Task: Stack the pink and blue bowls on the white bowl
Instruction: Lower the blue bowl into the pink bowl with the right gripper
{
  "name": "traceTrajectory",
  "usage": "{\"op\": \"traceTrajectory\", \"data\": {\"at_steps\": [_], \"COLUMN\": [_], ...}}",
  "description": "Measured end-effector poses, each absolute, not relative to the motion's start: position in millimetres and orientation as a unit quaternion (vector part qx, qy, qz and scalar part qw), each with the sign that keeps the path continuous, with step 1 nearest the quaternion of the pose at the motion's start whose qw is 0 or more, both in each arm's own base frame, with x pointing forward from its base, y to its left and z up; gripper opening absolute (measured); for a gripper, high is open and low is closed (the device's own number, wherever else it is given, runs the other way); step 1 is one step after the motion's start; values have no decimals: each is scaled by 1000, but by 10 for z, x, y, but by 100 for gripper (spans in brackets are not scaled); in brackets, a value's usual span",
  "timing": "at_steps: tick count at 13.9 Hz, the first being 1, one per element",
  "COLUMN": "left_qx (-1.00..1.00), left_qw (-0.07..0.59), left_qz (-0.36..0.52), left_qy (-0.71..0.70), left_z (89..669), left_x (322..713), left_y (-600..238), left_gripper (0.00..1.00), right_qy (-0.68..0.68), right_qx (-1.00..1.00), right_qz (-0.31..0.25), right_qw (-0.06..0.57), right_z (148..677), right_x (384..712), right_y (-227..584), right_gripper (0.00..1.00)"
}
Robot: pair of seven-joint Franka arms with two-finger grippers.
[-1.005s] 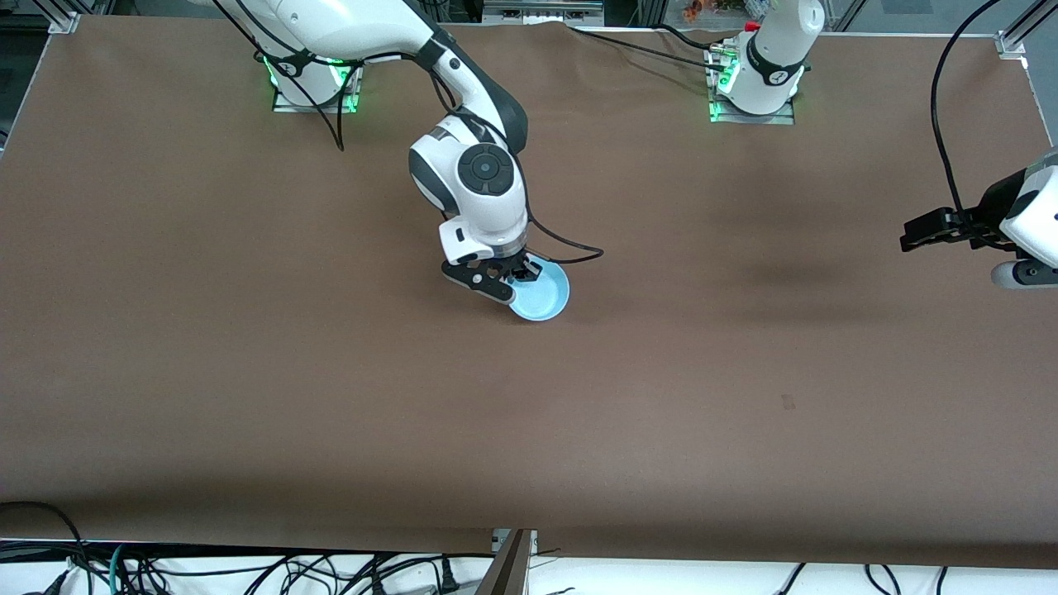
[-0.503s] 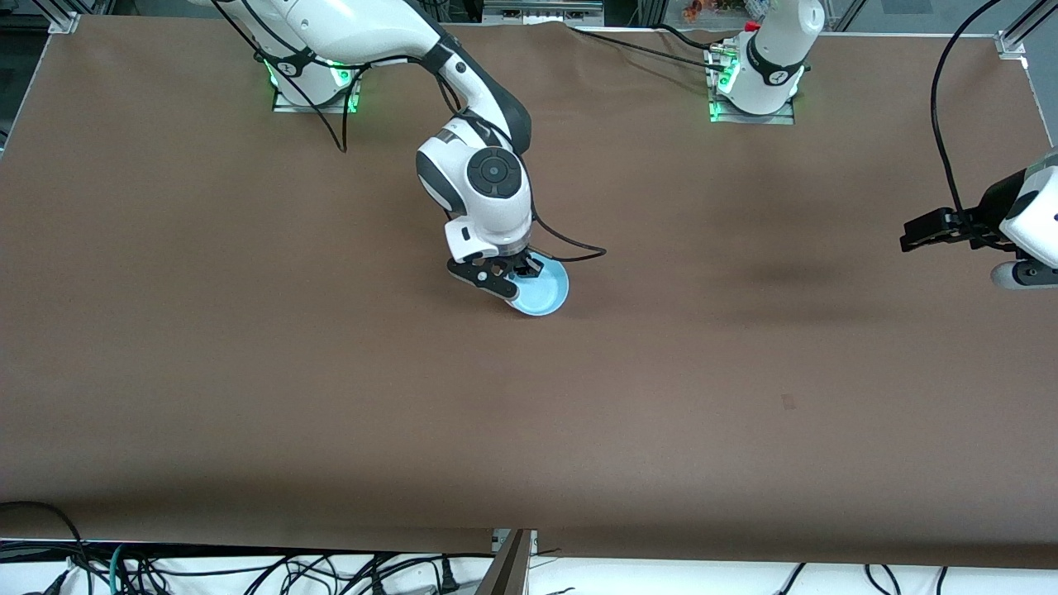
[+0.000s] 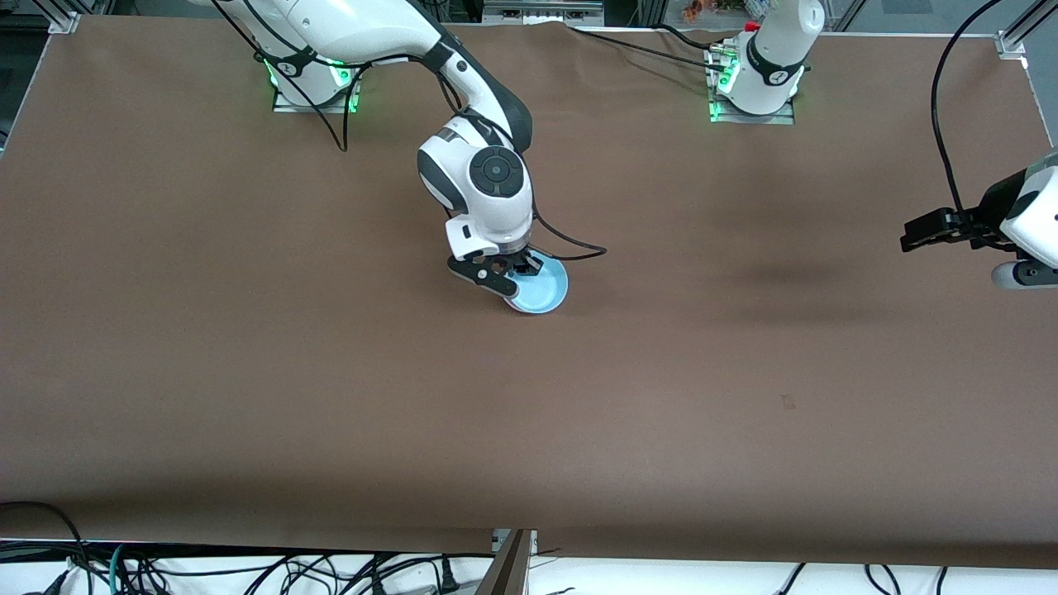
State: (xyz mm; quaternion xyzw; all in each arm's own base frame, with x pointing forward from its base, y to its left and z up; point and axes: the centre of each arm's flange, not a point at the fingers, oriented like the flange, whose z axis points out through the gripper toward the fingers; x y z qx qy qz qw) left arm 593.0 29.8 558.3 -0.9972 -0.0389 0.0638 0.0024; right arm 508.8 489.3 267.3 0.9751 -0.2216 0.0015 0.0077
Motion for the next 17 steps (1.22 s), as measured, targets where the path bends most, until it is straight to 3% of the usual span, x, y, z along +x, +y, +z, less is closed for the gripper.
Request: {"op": "traceTrajectory", "data": {"at_steps": [17], "left_qx": [-997], "left_qw": [2], "left_qz": [64], "left_qy": [-39], "left_z": [5583], "left_x": [5930], "left_y": [304], "left_gripper": [100], "right_qy": [-220], "right_qx": [975], "right_qz": [10], "right_qw": [-3], "right_z": [2657], "right_x": [5072], "right_y": [4882], "right_gripper": [3]}}
